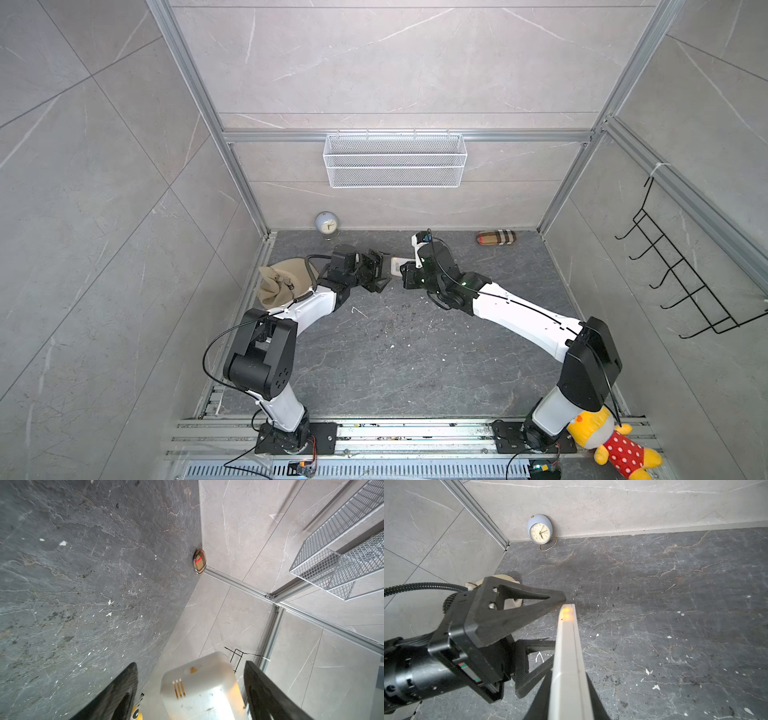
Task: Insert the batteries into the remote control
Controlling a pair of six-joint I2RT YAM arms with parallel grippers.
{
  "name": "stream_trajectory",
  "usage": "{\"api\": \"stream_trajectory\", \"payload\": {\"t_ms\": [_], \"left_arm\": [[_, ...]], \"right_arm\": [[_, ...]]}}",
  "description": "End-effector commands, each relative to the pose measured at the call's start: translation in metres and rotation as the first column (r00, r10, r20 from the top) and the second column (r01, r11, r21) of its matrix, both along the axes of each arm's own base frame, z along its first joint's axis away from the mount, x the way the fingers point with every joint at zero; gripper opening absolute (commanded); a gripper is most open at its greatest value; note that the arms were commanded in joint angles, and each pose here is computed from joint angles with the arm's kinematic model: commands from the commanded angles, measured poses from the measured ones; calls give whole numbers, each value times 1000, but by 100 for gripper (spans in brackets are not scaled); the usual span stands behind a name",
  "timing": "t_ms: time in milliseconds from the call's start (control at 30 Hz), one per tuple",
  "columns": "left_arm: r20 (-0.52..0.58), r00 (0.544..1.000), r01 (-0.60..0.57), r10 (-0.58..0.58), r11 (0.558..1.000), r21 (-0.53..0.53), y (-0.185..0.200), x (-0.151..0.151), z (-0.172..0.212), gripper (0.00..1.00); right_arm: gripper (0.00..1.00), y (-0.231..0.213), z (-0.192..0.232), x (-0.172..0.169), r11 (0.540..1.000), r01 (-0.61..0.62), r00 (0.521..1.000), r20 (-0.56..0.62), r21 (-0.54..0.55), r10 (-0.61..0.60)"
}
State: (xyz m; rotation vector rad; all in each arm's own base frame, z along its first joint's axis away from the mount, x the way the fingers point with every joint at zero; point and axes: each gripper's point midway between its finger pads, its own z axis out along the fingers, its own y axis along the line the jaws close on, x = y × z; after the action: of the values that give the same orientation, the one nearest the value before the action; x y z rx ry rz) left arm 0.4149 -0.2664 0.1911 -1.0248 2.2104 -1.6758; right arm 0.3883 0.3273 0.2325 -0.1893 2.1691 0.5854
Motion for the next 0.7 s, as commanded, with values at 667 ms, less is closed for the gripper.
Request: {"api": "stream_trajectory", "payload": {"t_ms": [667], "left_arm": [[34,999,-22,28,989,-146,-14,16,21,76]], "right_arm": [[23,31,-1,7,999,-16,996,83,-43,19]]}}
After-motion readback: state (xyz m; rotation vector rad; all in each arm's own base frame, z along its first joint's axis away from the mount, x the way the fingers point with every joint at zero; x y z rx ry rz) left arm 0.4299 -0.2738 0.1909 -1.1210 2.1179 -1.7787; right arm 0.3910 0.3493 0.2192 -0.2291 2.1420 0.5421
